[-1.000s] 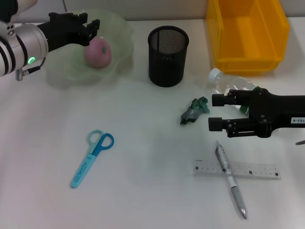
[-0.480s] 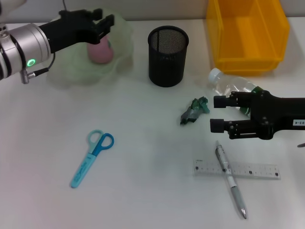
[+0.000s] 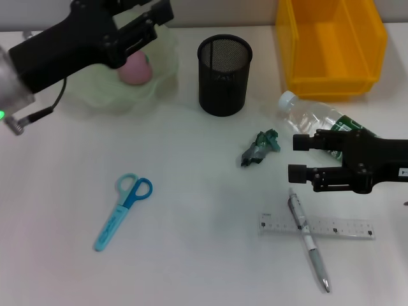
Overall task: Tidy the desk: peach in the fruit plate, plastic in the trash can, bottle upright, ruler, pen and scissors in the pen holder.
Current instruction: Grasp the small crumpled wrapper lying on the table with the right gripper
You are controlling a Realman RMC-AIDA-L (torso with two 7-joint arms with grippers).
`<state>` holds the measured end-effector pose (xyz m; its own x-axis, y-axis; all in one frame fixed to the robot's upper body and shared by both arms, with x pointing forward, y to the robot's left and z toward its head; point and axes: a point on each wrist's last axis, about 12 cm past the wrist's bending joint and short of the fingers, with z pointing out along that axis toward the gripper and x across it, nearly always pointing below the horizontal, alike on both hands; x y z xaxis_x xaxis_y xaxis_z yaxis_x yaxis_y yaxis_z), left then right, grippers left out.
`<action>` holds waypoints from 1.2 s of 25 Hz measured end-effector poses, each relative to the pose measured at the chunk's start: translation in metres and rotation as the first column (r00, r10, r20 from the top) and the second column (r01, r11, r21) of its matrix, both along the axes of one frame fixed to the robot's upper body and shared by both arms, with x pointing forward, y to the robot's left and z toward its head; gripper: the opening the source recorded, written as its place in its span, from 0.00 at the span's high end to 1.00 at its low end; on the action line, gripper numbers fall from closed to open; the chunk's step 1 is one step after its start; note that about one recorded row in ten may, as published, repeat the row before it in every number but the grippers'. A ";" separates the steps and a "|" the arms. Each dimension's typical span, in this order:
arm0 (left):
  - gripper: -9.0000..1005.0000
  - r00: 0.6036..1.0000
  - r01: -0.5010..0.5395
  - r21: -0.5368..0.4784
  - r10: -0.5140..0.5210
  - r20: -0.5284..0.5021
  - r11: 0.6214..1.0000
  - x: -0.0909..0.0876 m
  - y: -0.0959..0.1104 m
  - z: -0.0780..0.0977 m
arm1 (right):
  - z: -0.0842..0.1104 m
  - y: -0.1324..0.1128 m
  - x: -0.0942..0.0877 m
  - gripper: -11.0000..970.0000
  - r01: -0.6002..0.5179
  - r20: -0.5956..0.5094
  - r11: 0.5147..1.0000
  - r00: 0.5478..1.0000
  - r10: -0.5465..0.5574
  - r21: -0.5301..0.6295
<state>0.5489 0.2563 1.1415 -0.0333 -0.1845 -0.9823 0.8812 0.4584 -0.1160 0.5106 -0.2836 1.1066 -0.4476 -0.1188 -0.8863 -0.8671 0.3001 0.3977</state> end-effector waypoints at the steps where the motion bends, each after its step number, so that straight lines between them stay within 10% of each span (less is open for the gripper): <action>1: 0.57 1.000 0.013 -0.020 -0.013 0.002 1.000 -0.006 0.003 -0.001 | 0.000 -0.001 0.000 0.18 0.002 0.000 1.000 1.000 -0.002 -0.001; 13: 0.19 0.981 0.182 0.030 -0.180 -0.070 0.983 -0.044 0.015 -0.023 | 0.048 -0.015 0.011 0.18 0.059 -0.003 0.995 0.998 -0.059 -0.080; 23: 0.19 0.970 0.223 0.071 -0.214 -0.116 0.972 -0.050 0.012 -0.034 | 0.120 -0.012 0.041 0.18 0.111 -0.120 0.956 0.982 -0.148 -0.272; 30: 0.19 0.969 0.217 0.067 -0.206 -0.134 0.974 -0.052 0.014 -0.038 | 0.135 0.023 0.072 0.18 0.076 -0.224 0.855 0.950 -0.219 -0.512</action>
